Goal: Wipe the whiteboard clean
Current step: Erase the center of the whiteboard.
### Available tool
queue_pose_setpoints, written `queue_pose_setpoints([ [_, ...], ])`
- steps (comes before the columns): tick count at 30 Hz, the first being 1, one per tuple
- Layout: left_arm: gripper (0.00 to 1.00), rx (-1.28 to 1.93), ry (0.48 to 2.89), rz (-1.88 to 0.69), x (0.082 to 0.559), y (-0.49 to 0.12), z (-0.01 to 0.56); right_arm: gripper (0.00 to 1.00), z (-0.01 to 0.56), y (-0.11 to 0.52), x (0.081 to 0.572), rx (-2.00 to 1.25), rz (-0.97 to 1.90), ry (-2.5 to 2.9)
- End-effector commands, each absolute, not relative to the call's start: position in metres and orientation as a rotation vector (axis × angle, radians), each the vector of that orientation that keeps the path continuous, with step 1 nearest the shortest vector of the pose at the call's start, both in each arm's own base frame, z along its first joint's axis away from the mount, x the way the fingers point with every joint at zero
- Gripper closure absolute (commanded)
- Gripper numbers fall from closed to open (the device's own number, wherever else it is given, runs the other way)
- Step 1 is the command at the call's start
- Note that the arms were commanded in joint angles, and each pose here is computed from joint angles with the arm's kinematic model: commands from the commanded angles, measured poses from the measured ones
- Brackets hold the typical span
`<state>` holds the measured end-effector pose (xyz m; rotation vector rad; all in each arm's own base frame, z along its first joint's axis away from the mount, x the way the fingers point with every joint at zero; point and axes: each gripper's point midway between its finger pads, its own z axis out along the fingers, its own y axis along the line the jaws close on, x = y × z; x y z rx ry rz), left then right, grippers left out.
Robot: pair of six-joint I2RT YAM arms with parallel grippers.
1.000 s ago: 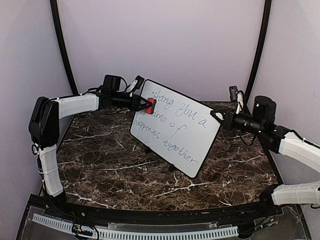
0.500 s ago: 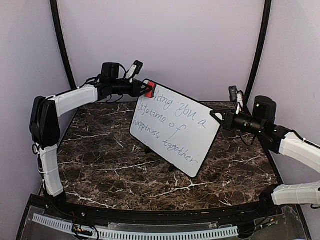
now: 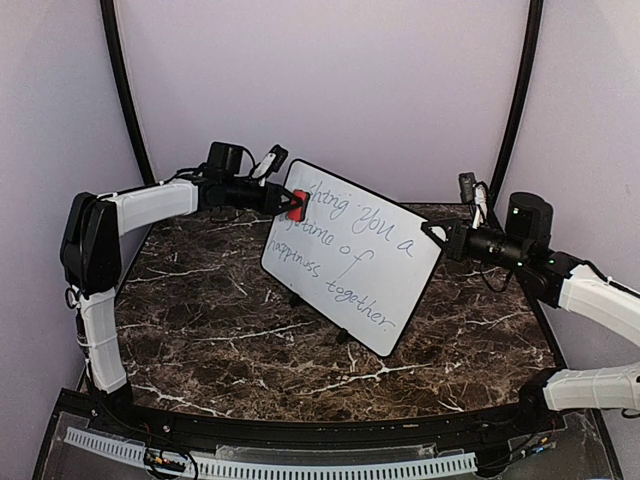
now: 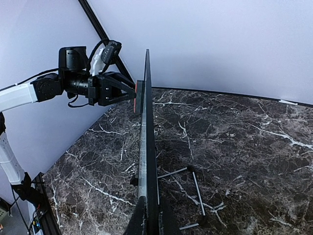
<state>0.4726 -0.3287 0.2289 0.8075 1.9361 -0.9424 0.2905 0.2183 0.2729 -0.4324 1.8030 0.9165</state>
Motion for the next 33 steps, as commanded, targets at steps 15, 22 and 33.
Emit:
queue_pose_setpoints([
  [15,0.69,0.824,1.944,-0.870,0.481,-0.325,0.258,1.00,0.267,0.226,0.281,-0.570,0.869,1.784],
  [22,0.68,0.842,1.941,-0.903,0.478,-0.329,0.261,1.00,0.266,0.226,0.282,-0.568,0.869,1.785],
  [33,0.70,0.738,2.093,-1.033,0.470,-0.308,0.199,1.00,0.264,0.226,0.280,-0.572,0.873,1.788],
])
